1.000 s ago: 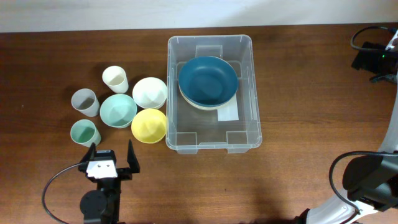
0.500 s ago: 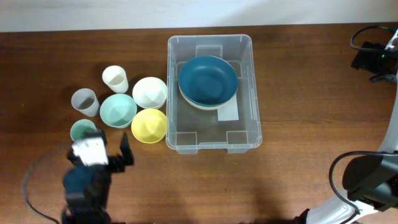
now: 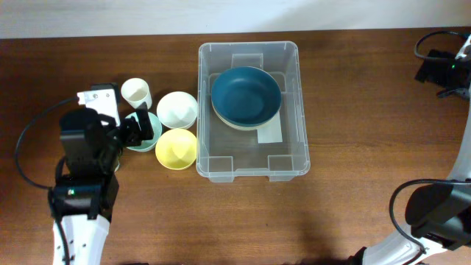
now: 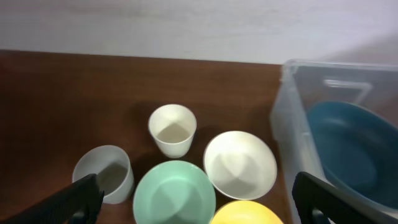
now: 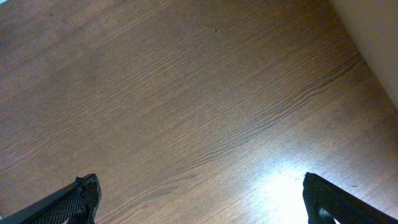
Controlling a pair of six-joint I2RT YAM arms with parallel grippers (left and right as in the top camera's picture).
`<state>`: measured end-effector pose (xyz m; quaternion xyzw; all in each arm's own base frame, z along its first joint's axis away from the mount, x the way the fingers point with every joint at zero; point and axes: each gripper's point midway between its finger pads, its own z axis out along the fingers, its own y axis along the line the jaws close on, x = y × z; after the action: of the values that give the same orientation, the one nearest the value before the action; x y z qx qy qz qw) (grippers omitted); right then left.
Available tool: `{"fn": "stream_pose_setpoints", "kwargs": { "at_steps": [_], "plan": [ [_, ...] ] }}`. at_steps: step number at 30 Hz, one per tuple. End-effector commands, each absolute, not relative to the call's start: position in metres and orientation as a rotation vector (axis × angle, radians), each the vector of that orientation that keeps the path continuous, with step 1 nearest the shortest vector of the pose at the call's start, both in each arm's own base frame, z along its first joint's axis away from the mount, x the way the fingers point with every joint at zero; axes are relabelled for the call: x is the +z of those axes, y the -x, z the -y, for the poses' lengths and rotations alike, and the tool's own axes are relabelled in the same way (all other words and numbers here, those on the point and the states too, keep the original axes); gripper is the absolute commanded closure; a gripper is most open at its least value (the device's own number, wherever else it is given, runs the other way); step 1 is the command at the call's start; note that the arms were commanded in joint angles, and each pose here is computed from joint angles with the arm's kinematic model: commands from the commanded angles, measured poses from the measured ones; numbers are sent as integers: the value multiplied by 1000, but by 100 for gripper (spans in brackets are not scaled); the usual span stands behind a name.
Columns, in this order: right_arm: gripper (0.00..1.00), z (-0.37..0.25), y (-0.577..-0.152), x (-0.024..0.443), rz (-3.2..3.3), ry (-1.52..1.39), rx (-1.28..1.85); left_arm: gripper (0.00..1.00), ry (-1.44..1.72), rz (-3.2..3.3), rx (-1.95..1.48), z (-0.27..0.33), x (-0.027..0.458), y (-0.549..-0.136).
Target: Pack container
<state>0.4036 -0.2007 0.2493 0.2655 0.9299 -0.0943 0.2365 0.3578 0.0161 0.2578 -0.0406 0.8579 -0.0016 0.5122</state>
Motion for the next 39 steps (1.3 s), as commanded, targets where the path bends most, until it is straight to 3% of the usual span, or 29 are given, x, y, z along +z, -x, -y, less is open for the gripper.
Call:
{"fn": "stream_pose_setpoints", "kwargs": {
  "at_steps": [1,3,13,19,27,33,36,39],
  "plan": [
    [1,202,-402,261,-2515,-740,-261,4,315,-2096,108,-51,242,-365],
    [1,202,-402,261,-2515,-739,-261,10,376,-2136,110,-64,226,-367],
    [1,202,-402,261,-2515,-739,-261,11,756,-2243,38,-159,165,-380],
    [1,202,-402,261,-2515,-739,-261,11,786,-2352,-48,-154,124,-381],
    [1,202,-402,261,-2515,-739,-261,0,922,-2441,-95,-131,142,-325],
    [1,202,-402,261,-2515,-739,-261,0,1195,-2354,95,-139,171,-266],
    [1,202,-402,261,-2515,-739,-261,10,1250,-2390,95,-134,164,-252],
    [1,202,-402,261,-2515,-739,-261,11,1294,-2378,121,-139,146,-250]
  ]
}}
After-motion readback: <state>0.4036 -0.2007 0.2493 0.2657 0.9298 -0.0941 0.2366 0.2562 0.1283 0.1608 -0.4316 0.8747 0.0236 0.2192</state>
